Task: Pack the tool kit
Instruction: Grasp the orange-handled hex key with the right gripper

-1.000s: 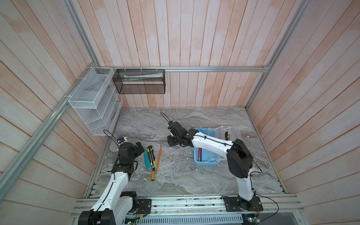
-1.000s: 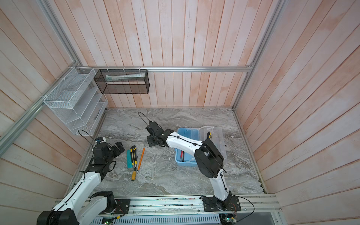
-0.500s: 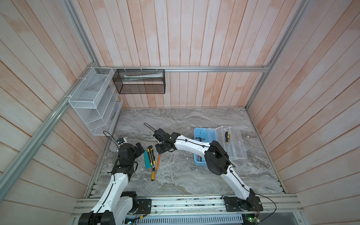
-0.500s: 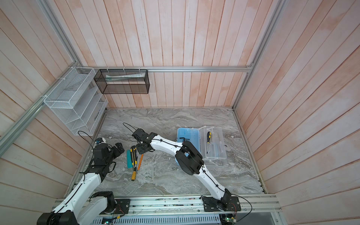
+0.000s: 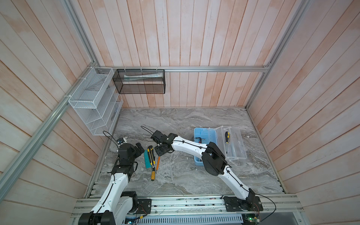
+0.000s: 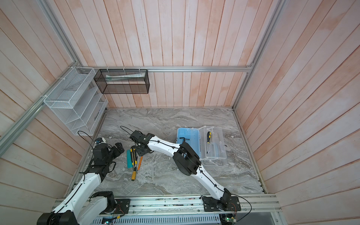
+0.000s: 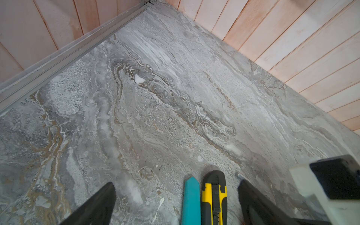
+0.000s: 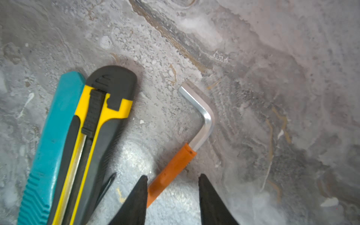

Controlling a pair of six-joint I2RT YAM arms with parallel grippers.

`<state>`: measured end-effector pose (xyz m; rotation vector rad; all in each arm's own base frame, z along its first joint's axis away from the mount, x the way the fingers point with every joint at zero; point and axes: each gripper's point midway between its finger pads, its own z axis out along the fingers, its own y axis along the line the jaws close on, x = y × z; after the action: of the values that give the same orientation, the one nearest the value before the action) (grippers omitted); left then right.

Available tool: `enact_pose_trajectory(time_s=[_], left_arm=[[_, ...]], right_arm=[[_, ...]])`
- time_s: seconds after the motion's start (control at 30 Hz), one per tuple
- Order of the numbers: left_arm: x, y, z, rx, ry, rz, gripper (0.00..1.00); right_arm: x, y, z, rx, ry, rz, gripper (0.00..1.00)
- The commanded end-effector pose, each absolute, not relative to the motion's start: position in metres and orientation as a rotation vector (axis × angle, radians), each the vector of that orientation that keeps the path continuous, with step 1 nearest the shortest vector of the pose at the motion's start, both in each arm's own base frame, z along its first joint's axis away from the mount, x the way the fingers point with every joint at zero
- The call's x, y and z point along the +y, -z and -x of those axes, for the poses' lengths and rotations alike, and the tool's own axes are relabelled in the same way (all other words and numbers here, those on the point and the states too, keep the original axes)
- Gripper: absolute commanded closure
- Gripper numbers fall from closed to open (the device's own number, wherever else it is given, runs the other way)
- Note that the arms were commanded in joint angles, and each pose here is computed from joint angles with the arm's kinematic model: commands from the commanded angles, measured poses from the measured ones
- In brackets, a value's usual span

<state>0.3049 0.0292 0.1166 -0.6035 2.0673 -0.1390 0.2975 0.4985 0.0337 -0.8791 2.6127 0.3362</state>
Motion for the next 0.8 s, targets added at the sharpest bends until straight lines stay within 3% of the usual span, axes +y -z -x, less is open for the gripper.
enact_pose_trajectory(time_s=[0.0, 0.3, 0.6, 0.77], left_arm=[[0.029, -0.115, -0.303, 2.065, 0.149, 0.605, 0.0], [0.028, -0.115, -0.303, 2.066, 0.152, 0.601, 0.0], [0.029, -0.114, -0.303, 2.066, 0.15, 0.601, 0.0], [0.028, -0.115, -0.303, 2.065, 0.152, 0.602, 0.0]], right_arm=[[0.493, -0.012, -0.289, 2.658, -0.273, 0.928, 0.57], [0.487, -0.007, -0.291, 2.668, -0.237, 0.916, 0.58], [0.473, -0.01, -0.301, 2.675, -0.25, 0.86, 0.95], [0.47, -0.015, -0.304, 2.67, -0.245, 0.843, 1.0]])
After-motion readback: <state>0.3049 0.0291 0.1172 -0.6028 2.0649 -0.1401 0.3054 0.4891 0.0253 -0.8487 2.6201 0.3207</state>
